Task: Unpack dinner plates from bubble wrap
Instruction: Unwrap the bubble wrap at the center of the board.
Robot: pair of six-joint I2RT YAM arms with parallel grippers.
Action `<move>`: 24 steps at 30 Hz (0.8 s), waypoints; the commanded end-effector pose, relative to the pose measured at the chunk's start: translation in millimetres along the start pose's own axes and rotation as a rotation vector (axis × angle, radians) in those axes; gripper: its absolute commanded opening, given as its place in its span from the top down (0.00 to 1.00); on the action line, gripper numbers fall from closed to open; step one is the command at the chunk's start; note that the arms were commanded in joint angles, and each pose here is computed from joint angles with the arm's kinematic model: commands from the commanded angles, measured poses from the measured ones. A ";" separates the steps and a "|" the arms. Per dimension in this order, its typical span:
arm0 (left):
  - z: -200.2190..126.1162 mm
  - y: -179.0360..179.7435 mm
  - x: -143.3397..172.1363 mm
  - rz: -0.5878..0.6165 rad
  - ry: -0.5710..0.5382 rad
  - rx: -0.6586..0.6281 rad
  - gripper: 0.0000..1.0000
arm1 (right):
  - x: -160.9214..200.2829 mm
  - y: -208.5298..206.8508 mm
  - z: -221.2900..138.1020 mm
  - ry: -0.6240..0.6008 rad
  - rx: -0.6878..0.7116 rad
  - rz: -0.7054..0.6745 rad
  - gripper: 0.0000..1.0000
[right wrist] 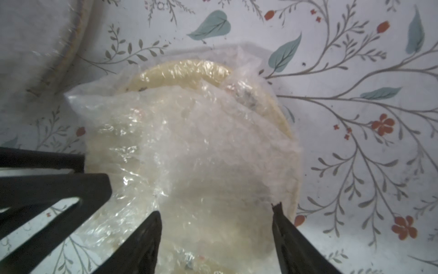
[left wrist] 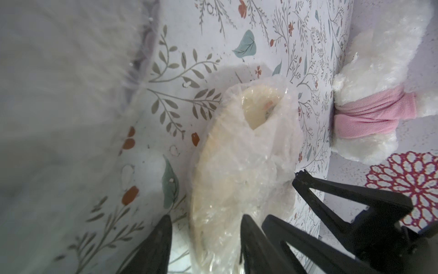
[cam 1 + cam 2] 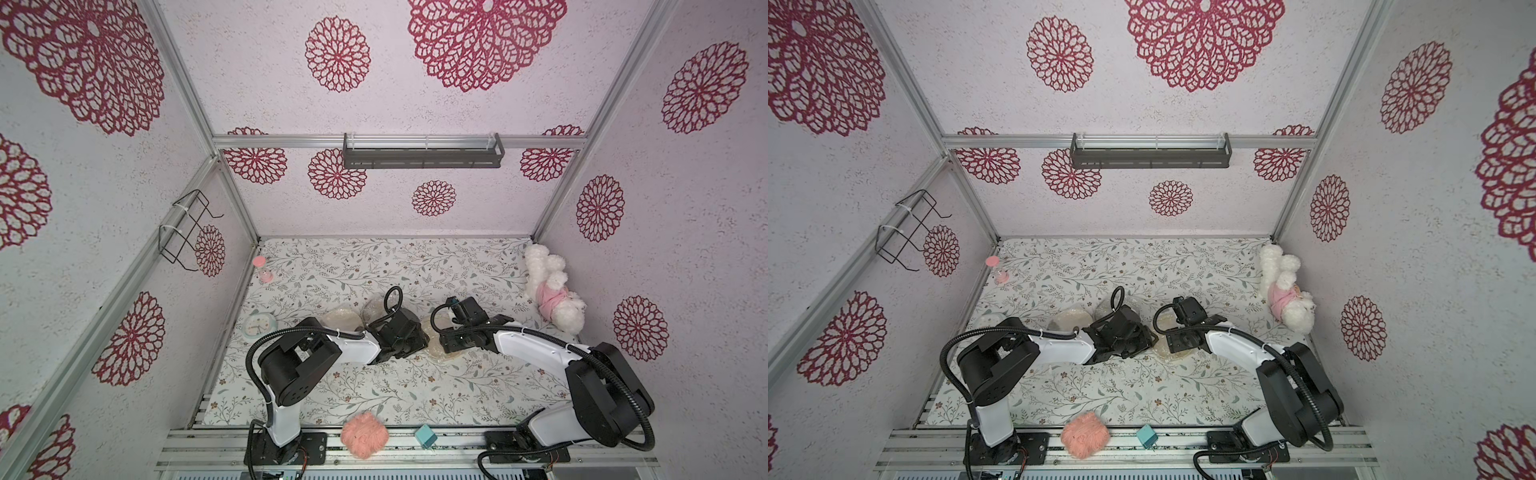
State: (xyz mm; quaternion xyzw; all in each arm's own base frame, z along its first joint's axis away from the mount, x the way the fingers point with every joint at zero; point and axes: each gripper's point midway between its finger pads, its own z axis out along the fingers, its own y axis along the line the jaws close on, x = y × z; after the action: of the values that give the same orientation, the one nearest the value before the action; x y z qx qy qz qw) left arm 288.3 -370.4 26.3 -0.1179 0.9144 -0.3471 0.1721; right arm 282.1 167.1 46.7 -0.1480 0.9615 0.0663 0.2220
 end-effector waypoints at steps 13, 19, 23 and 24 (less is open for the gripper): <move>9.9 10.4 3.1 0.021 -0.017 -0.025 0.85 | -0.2 4.7 -13.4 -0.063 -0.006 -0.001 0.16; 6.0 8.7 0.6 0.037 -0.025 -0.037 0.87 | 5.7 1.0 -9.7 -0.052 0.029 -0.026 0.16; 4.7 6.2 -0.3 0.045 -0.023 -0.040 0.87 | 7.6 4.3 -5.0 -0.042 0.033 -0.047 0.16; 4.0 5.7 -0.8 0.047 -0.025 -0.041 0.87 | 7.0 4.9 -4.7 -0.043 0.040 -0.050 0.16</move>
State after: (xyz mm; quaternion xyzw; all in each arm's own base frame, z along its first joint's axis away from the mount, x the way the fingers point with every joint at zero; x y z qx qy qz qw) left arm 291.8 -369.5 18.6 -0.1114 0.9165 -0.3374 0.1840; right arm 270.1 168.5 47.1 -0.1633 0.9553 0.0581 0.2396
